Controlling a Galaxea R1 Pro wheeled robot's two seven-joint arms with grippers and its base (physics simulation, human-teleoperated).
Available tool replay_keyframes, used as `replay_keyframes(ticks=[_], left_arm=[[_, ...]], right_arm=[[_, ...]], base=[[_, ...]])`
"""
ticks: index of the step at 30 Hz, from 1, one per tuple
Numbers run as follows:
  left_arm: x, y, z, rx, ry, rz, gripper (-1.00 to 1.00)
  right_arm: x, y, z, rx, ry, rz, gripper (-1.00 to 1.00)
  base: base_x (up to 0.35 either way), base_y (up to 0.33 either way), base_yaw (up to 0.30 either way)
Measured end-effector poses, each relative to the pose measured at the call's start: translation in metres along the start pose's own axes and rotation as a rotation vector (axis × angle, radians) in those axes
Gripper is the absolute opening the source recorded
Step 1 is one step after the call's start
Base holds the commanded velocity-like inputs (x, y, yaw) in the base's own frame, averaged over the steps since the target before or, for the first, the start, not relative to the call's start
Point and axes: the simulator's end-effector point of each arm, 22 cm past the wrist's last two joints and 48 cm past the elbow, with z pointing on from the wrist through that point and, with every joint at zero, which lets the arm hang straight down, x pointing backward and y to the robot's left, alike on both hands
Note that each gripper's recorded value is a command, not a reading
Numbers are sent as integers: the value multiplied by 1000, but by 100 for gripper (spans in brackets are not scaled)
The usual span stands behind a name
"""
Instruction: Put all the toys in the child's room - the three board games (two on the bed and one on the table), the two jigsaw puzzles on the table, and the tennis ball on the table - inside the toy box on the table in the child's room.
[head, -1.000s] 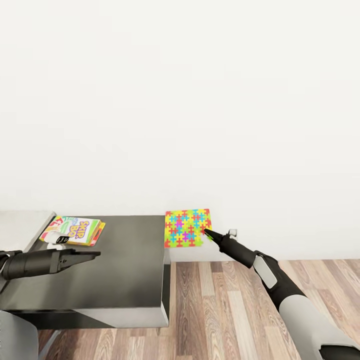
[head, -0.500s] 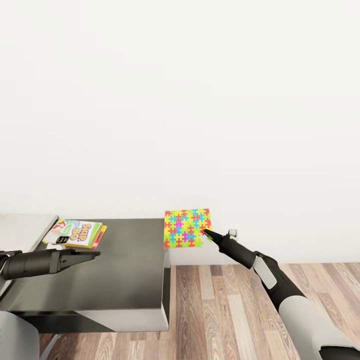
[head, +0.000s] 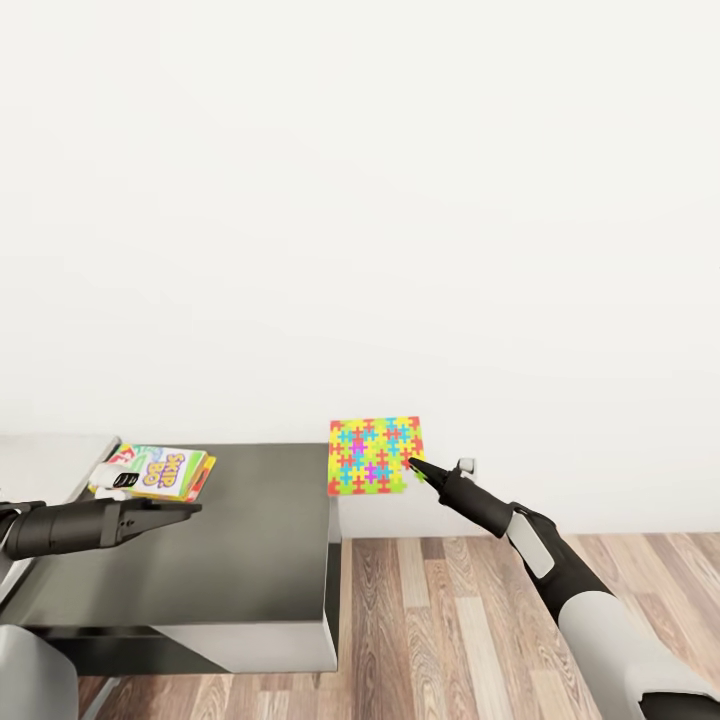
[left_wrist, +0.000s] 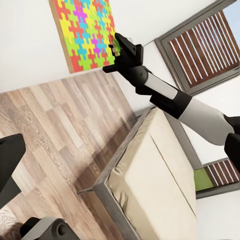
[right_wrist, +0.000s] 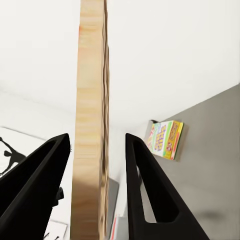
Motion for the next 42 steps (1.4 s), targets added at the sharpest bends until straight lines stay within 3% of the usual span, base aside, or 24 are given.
replay_keyframes(ticks=[34, 42], left_arm=[[-10, -24, -7, 6, -18, 55, 100], [-12, -29, -9, 7, -22, 69, 100]], right_arm=[[-11, 36, 2, -51, -8, -51, -100], [-16, 44, 2, -59, -22, -84, -100]], base=[[0, 0, 0], [0, 0, 0]])
